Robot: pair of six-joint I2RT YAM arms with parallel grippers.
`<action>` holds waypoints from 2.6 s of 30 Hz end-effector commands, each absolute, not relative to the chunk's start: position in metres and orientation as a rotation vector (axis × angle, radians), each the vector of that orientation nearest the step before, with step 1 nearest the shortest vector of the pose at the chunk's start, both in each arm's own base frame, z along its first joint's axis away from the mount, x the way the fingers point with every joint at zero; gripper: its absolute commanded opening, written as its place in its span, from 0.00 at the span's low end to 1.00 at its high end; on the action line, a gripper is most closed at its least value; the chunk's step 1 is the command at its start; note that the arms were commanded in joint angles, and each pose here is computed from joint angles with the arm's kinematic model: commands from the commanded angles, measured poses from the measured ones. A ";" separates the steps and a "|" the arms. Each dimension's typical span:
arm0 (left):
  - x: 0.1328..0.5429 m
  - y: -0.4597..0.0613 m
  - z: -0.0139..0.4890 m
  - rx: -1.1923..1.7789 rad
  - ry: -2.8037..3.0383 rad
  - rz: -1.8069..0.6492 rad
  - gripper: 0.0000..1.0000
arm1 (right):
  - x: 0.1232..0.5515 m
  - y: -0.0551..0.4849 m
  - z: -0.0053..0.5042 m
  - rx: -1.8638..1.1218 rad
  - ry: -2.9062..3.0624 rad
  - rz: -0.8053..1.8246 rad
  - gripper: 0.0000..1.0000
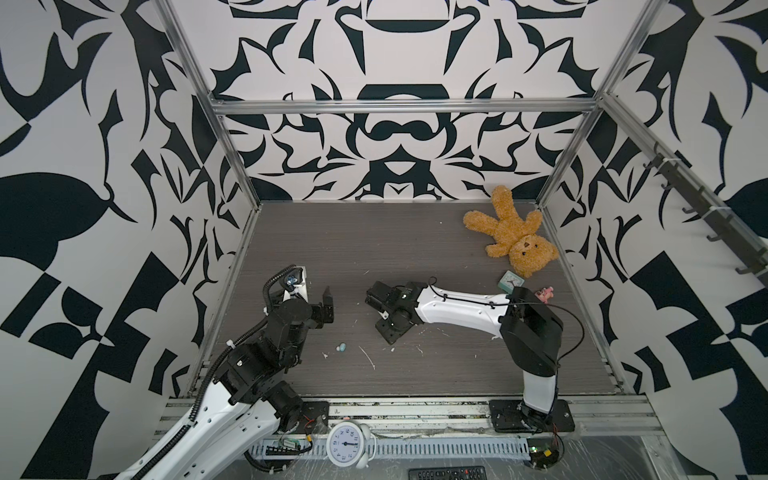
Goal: Insert wireless bluetooth earbuds into charging case
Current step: Pick up the wireless bluetooth earbud from the bottom-center of the table.
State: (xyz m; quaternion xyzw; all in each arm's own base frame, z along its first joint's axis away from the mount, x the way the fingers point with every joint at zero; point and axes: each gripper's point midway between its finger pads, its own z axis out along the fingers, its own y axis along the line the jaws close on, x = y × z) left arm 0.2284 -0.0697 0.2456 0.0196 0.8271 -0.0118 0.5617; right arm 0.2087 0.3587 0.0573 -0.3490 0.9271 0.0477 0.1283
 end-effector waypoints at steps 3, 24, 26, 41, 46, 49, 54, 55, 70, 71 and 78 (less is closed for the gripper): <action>0.229 -0.067 0.245 0.028 1.937 -0.030 0.99 | 0.204 0.364 0.080 -0.918 2.637 0.026 0.55; 0.228 -0.066 0.246 0.023 1.935 -0.031 0.99 | 0.201 0.364 0.057 -0.873 2.669 -0.119 0.34; 0.228 -0.066 0.246 0.024 1.935 -0.031 0.99 | 0.202 0.364 0.055 -0.874 2.671 -0.124 0.33; 0.228 -0.066 0.245 0.024 1.938 -0.024 0.99 | 0.201 0.363 0.044 -0.883 2.686 -0.162 0.30; 0.229 -0.066 0.245 0.025 1.939 -0.024 0.99 | 0.201 0.364 0.042 -0.883 2.689 -0.165 0.29; 0.229 -0.066 0.245 0.025 1.938 -0.024 0.99 | 0.202 0.364 0.042 -0.883 2.689 -0.166 0.28; 0.229 -0.066 0.245 0.024 1.939 -0.023 0.99 | 0.203 0.363 0.041 -0.888 2.687 -0.186 0.27; 0.229 -0.066 0.245 0.023 1.938 -0.023 0.99 | 0.202 0.363 0.040 -0.889 2.688 -0.190 0.27; 0.229 -0.066 0.244 0.025 1.941 -0.021 0.99 | 0.206 0.360 0.035 -0.906 2.678 -0.246 0.24; 0.229 -0.066 0.244 0.025 1.940 -0.021 0.99 | 0.206 0.360 0.035 -0.905 2.678 -0.244 0.24; 0.230 -0.066 0.243 0.025 1.944 -0.018 0.99 | 0.207 0.359 0.033 -0.927 2.674 -0.279 0.23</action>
